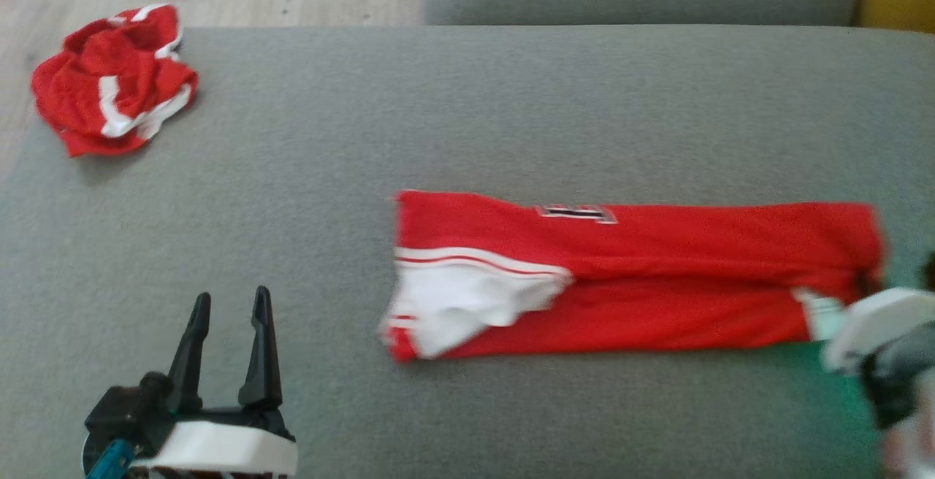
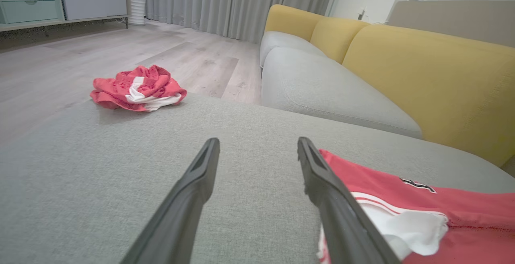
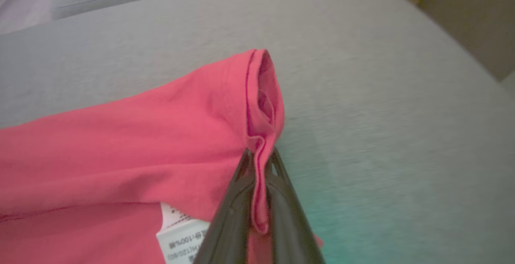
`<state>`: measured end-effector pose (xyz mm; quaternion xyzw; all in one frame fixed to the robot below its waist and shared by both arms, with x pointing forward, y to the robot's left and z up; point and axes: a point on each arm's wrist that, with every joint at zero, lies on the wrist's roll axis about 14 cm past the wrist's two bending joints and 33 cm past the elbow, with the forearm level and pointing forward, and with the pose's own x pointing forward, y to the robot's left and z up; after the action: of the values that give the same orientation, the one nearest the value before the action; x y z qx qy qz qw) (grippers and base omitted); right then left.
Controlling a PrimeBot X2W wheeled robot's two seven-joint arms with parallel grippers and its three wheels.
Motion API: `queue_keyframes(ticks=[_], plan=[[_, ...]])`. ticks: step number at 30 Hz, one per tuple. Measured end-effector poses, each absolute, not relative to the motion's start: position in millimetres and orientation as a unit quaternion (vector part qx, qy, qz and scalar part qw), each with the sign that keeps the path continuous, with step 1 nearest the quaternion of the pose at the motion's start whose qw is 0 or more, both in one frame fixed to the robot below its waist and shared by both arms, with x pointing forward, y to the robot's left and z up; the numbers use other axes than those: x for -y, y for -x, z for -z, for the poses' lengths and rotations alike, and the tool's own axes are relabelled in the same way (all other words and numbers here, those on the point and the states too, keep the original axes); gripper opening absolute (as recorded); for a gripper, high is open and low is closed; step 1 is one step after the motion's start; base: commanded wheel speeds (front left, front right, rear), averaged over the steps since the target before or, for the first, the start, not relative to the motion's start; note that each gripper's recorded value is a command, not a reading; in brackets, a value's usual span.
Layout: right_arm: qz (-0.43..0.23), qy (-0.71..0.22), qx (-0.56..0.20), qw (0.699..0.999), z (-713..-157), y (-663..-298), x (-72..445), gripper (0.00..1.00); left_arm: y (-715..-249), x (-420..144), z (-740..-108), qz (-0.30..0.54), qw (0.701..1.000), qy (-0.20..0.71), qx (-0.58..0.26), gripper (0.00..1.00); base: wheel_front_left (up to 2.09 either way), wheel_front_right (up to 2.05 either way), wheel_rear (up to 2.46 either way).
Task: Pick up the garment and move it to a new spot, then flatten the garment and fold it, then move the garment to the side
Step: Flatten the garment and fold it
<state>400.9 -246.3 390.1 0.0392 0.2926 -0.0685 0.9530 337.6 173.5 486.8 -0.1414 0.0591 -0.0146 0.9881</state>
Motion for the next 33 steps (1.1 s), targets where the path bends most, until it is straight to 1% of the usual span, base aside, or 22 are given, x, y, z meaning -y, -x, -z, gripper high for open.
queue_keyframes(ticks=[3, 5, 8, 12, 16, 19, 22, 28, 29, 33], plan=[[0.108, -0.019, -0.276, 0.955, -410, -398, 289, 0.00, -341, -166, -486, 0.027, 0.988, 0.142, -0.062, 1.00, 0.00, 0.00, 0.00], [0.124, -0.013, -0.273, 0.954, -417, -395, 307, 0.00, -344, -161, -485, 0.035, 0.987, 0.142, -0.064, 1.00, 0.00, 0.00, 0.00], [0.135, -0.018, -0.274, 0.952, -421, -391, 316, 0.00, -347, -153, -481, 0.044, 0.986, 0.144, -0.071, 1.00, 0.00, 0.00, 0.00], [0.133, -0.043, -0.265, 0.954, -423, -390, 311, 0.00, -351, -147, -474, 0.054, 0.985, 0.144, -0.082, 1.00, 0.00, 0.00, 0.00], [0.089, -0.075, -0.242, 0.963, -437, -402, 275, 0.00, -350, -143, -472, 0.058, 0.984, 0.145, -0.085, 1.00, 0.00, 0.00, 0.00], [0.031, -0.082, -0.209, 0.974, -462, -416, 235, 0.00, -349, -141, -474, 0.061, 0.984, 0.149, -0.081, 1.00, 0.00, 0.00, 0.00], [-0.022, -0.086, -0.199, 0.976, -476, -414, 200, 0.00, -348, -144, -476, 0.056, 0.984, 0.148, -0.077, 1.00, 0.00, 0.00, 0.00], [-0.133, -0.108, -0.212, 0.962, -475, -402, 120, 0.00, -345, -151, -476, 0.042, 0.985, 0.152, -0.074, 1.00, 0.00, 0.00, 0.00], [-0.133, -0.108, -0.212, 0.962, -475, -402, 120, 0.00, -345, -151, -476, 0.042, 0.985, 0.152, -0.074, 1.00, 0.00, 0.00, 0.00], [-0.199, -0.117, -0.224, 0.947, -472, -396, 73, 0.00, -342, -156, -474, 0.032, 0.984, 0.156, -0.076, 1.00, 0.00, 0.00, 0.00]])
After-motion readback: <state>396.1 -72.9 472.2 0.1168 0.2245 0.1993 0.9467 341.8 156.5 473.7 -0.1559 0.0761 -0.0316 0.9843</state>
